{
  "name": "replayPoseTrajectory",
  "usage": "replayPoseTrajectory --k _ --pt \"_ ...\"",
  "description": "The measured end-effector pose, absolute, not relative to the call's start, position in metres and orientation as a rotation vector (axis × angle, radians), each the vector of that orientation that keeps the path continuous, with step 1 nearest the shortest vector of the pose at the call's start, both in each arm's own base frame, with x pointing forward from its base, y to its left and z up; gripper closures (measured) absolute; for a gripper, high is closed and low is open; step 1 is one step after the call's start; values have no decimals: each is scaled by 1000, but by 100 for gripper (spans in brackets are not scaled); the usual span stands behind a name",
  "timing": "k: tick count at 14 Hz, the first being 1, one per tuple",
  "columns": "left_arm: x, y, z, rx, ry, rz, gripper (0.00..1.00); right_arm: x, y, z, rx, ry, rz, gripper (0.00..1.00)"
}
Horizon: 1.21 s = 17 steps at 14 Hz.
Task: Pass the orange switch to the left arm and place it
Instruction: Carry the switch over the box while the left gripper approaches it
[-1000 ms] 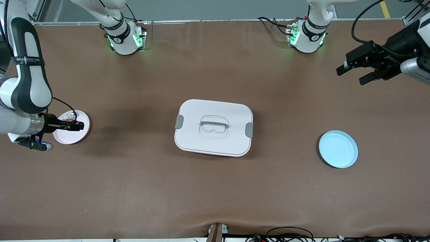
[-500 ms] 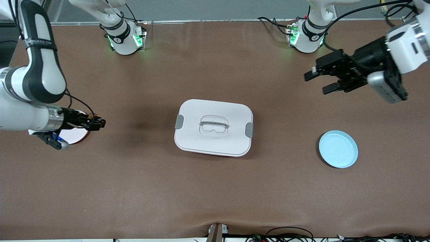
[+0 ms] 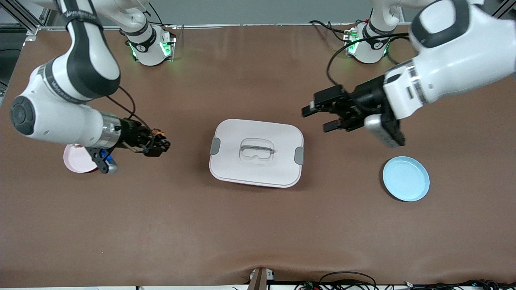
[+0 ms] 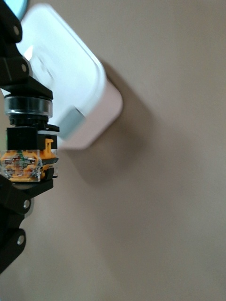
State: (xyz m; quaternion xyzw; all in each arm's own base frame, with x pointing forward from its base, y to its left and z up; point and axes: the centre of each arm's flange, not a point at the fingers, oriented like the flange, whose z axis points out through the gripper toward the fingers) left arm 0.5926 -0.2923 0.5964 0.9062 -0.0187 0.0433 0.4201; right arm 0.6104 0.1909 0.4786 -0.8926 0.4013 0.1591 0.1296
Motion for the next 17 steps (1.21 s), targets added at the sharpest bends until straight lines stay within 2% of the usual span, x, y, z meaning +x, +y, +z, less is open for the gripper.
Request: replayPoseTrajectory --k 3,11,17 --pt "587 -338 581 2258 4 126 0 610 226 500 -2502 1293 470 28" --pt "576 -410 539 2226 73 184 0 635 301 524 -2242 1531 432 28" --pt "578 -420 522 2206 114 181 0 665 322 526 -2097 1623 439 28"
